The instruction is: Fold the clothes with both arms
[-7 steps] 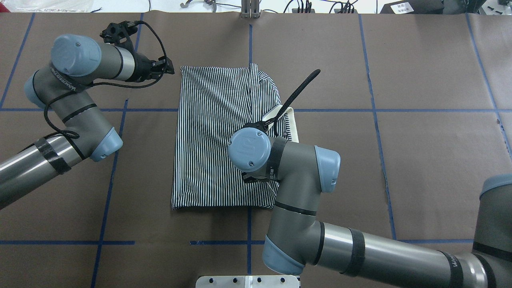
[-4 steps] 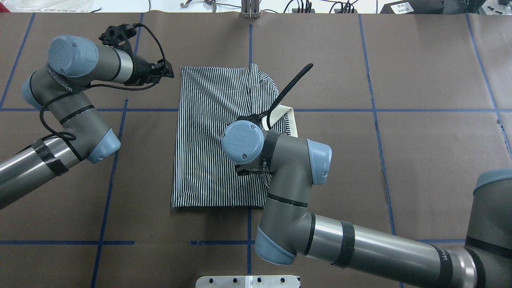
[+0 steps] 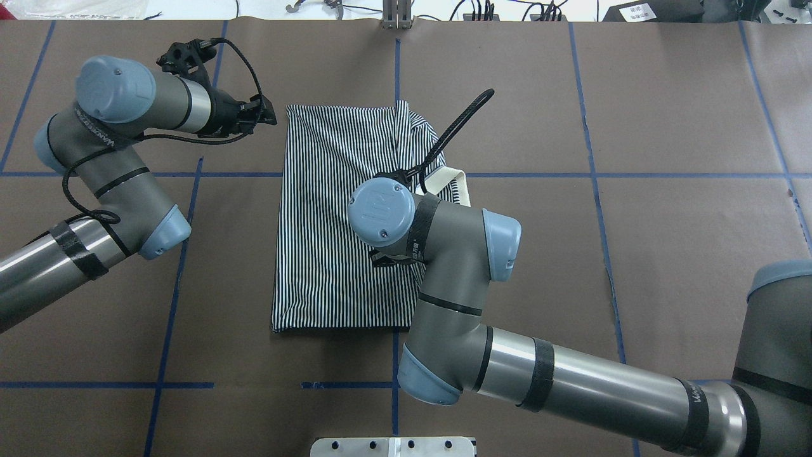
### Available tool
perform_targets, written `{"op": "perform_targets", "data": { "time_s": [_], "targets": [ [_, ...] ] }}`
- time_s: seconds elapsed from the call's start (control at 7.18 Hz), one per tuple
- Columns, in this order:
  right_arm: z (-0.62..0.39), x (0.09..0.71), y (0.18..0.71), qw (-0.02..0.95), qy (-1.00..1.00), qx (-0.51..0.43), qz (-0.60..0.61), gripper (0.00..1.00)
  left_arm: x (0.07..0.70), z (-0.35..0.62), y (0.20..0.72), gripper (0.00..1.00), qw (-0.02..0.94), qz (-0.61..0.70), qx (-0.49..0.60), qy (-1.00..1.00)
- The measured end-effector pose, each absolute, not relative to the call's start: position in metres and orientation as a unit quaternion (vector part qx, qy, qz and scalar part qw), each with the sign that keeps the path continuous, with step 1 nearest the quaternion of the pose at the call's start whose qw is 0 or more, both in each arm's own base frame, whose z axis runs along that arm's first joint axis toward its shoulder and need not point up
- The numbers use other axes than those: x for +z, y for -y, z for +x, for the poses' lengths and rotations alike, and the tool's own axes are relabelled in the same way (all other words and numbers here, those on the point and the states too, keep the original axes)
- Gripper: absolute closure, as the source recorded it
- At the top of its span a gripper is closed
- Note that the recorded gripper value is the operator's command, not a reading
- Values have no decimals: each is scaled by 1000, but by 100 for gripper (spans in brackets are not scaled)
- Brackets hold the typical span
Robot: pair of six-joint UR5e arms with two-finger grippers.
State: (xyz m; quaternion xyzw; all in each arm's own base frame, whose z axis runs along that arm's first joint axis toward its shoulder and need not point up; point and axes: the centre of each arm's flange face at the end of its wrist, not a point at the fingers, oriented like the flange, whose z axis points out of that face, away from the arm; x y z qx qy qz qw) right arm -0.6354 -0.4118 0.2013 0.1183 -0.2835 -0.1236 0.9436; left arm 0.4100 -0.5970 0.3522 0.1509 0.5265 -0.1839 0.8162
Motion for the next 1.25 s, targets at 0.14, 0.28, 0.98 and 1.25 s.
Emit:
{"op": "perform_targets", "data": {
  "time_s": [0.14, 0.28, 0.98, 1.25],
  "targets": [
    [-638, 201, 414, 943, 286, -122, 120, 58, 352, 410, 597, 42, 816, 151, -184, -527],
    [-641, 201, 415, 942, 289, -121, 121, 58, 352, 410, 597, 41, 816, 151, -184, -527],
    [-649, 207, 419, 944, 284, -121, 118, 100, 352, 411, 596, 41, 816, 149, -186, -527],
    [-647, 204, 421, 943, 286, -120, 119, 100, 352, 411, 596, 41, 816, 149, -186, -527]
  ]
}}
